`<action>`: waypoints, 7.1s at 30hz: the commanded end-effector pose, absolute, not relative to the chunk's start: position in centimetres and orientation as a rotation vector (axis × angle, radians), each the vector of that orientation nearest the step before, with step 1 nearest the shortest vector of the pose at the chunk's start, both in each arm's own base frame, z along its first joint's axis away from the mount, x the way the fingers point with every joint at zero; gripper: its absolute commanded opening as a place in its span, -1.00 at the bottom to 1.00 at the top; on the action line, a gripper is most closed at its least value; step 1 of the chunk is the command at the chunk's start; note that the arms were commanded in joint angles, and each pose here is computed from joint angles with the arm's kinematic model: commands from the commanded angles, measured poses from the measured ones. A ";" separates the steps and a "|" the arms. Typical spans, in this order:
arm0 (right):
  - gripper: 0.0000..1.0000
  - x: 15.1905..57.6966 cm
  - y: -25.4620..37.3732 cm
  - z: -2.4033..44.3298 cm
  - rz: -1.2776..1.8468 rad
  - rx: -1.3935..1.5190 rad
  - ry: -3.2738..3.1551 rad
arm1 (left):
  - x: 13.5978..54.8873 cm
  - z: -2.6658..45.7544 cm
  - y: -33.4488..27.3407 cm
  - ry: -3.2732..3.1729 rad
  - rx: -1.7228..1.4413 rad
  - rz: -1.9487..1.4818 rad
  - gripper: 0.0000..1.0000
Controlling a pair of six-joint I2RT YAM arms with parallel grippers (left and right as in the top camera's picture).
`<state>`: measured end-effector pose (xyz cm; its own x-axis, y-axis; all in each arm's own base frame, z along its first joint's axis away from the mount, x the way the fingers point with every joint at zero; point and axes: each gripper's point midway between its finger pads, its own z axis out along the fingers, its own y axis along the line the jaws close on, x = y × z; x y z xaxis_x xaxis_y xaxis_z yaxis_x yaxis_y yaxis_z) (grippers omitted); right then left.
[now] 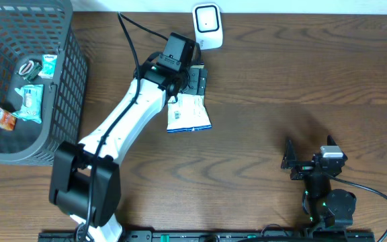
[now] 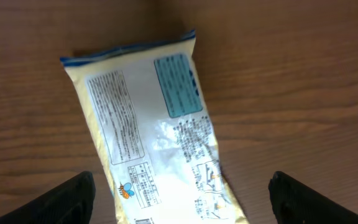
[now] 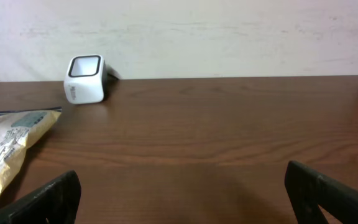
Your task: Scan the item barcode
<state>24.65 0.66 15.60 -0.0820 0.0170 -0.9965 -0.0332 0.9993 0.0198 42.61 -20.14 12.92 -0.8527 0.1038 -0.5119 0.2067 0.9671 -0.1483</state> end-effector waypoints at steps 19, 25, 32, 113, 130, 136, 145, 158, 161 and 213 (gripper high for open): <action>0.99 24.6 0.4 15.5 0.041 0.006 1.654 | 43.5 0.6 -20.6 2.761 0.345 -0.161 0.59; 0.99 24.6 0.4 15.5 0.041 0.006 1.654 | 43.0 0.8 -21.1 2.752 0.453 -0.184 0.60; 0.99 24.6 0.4 15.5 0.041 0.006 1.654 | 43.5 3.7 -21.4 2.684 0.473 -0.199 0.60; 0.99 24.6 0.4 15.5 0.041 0.006 1.654 | 44.7 7.3 27.5 2.459 -0.582 0.322 0.66; 0.99 24.6 0.4 15.5 0.041 0.006 1.654 | 42.9 3.2 27.5 2.612 -0.537 0.375 0.33; 0.99 24.6 0.4 15.5 0.041 0.006 1.654 | 42.8 3.1 27.4 2.600 -0.591 0.360 -0.29; 0.99 24.6 0.4 15.5 0.041 0.006 1.654 | 44.6 9.9 26.2 2.399 -0.689 0.206 -0.85; 0.98 24.6 0.4 15.5 0.041 0.006 1.654 | 43.2 32.3 20.7 1.898 -0.580 -0.042 -0.85; 0.99 24.6 0.4 15.5 0.041 0.006 1.654 | 41.9 36.3 18.6 1.791 -0.633 -0.183 -0.85; 0.98 24.6 0.4 15.5 0.041 0.006 1.654 | 48.0 8.7 -30.2 2.366 -0.111 -0.539 0.54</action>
<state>24.65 0.66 15.60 -0.0820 0.0170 -0.9965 -0.0332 0.9993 0.0198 47.14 -30.67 7.86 -0.7798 -0.2048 -0.5915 0.0776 0.9061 -0.4160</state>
